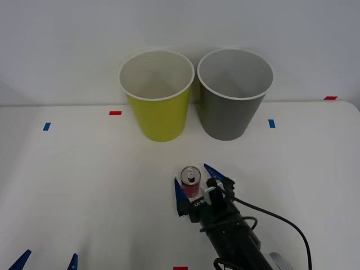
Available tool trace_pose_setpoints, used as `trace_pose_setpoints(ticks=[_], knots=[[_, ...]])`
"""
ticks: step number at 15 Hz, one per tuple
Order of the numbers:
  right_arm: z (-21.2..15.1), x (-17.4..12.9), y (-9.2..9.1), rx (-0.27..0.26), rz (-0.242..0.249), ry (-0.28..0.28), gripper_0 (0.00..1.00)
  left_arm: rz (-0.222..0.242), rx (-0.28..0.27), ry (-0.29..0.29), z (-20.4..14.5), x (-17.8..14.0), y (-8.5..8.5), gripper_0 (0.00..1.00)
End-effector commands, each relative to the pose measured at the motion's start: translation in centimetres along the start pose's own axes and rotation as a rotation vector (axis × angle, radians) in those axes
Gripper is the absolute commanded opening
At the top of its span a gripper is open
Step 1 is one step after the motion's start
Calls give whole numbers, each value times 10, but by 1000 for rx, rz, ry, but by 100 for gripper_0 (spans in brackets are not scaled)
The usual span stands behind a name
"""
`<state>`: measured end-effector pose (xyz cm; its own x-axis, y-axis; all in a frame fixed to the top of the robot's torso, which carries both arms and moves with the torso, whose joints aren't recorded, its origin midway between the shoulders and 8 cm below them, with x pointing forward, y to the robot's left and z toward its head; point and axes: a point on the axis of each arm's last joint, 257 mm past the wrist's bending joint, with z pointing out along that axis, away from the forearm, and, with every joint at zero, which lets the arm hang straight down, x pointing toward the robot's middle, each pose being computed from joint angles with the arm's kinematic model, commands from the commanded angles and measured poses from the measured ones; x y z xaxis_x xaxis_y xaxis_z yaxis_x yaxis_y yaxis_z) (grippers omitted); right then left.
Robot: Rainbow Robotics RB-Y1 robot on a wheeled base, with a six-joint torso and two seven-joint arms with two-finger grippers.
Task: Put cans in the gray bin and PET bottles in the light green bin.
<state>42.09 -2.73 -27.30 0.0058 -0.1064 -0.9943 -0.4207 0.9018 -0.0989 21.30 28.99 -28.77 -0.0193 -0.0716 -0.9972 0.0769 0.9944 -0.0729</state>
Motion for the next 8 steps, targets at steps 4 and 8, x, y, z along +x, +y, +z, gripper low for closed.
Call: trace_pose_setpoints(ticks=[4, 8], knots=[[0, 4, 2, -1, 50, 17, 0, 0, 0, 0, 0, 0, 0, 100], [4, -8, -7, 14, 72, 104, 0, 0, 0, 0, 0, 0, 0, 100]])
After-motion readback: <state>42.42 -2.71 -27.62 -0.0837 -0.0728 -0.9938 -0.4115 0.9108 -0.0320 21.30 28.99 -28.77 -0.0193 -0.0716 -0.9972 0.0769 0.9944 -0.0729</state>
